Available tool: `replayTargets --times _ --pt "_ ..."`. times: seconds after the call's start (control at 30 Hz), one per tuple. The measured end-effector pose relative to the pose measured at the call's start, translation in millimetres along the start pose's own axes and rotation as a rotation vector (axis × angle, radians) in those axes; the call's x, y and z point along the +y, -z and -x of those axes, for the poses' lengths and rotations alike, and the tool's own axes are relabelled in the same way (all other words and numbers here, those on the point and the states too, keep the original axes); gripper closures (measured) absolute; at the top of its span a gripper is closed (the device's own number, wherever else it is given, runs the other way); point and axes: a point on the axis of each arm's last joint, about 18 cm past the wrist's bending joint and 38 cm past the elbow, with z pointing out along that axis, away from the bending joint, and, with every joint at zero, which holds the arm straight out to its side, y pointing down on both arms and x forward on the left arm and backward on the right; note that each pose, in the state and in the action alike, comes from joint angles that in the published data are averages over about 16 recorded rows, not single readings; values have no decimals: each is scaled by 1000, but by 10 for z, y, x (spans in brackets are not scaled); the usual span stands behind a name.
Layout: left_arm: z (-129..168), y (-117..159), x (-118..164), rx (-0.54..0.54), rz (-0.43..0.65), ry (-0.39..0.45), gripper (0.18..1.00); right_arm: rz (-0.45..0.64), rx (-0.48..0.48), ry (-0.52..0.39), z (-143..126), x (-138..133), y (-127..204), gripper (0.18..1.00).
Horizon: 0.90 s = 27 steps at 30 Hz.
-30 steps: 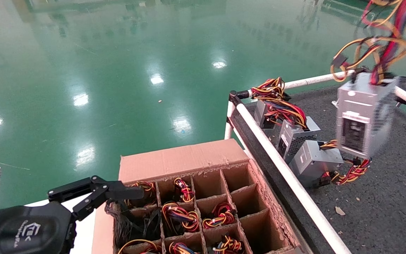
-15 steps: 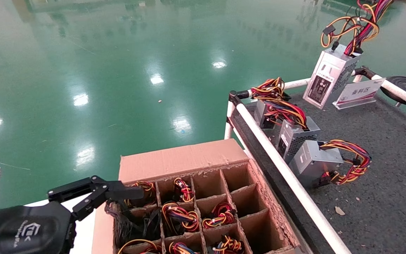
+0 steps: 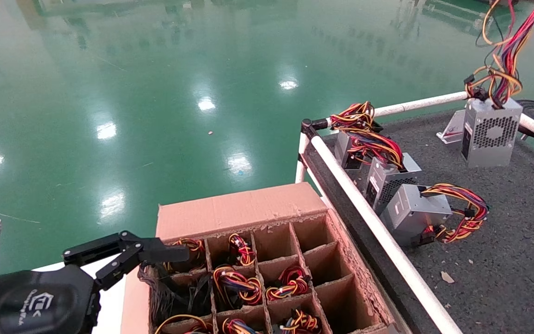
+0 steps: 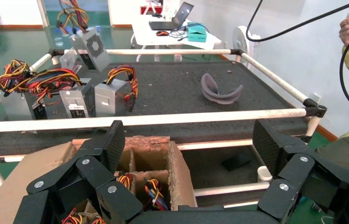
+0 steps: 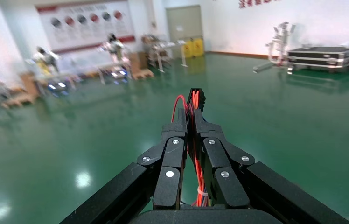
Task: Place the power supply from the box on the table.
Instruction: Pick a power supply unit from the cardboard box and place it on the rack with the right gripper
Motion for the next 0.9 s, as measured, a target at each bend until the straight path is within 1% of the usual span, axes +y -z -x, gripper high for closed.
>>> replayTargets --times 0.23,0.47,0.67,0.9 --pt "0 0 0 0 0 0 184 67 68 94 -4 269 -89 975" --pt "0 0 0 0 0 0 184 111 85 149 85 506 -166 976" --pt "0 0 0 0 0 0 184 117 70 147 243 611 -254 976" --pt "0 0 0 0 0 0 184 104 38 127 452 624 -361 976"
